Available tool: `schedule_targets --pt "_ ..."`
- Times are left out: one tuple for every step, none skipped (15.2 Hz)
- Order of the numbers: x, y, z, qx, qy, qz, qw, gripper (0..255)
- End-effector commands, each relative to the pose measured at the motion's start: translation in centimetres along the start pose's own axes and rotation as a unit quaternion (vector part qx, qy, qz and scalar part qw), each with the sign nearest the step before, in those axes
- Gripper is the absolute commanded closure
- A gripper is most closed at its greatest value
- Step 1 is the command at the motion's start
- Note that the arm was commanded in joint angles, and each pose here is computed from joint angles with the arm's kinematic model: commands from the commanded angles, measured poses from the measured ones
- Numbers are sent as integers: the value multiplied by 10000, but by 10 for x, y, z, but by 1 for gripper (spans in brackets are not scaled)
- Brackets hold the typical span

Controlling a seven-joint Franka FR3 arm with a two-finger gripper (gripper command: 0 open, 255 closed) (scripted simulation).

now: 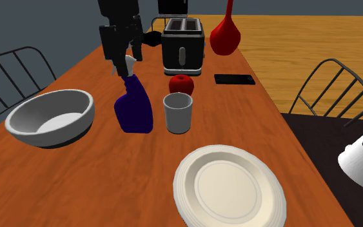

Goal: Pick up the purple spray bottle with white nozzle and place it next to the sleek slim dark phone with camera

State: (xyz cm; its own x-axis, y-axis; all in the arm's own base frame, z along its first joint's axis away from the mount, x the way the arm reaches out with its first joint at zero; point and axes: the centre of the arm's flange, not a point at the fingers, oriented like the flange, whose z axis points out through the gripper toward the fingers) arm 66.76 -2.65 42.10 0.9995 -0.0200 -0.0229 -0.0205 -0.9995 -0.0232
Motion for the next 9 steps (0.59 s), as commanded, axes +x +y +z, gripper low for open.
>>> schedule_targets --pt "0 0 0 0 1 0 10000 0" --pt "0 0 0 0 1 0 10000 0" --pt "0 0 0 0 1 0 10000 0" --pt "0 0 0 0 1 0 10000 255" --pt "0 0 0 0 1 0 10000 255" --pt "0 0 0 0 1 0 10000 255" --pt "0 0 0 0 1 0 10000 255" --pt "0 0 0 0 1 0 10000 255" --pt "0 0 0 0 1 0 10000 255"
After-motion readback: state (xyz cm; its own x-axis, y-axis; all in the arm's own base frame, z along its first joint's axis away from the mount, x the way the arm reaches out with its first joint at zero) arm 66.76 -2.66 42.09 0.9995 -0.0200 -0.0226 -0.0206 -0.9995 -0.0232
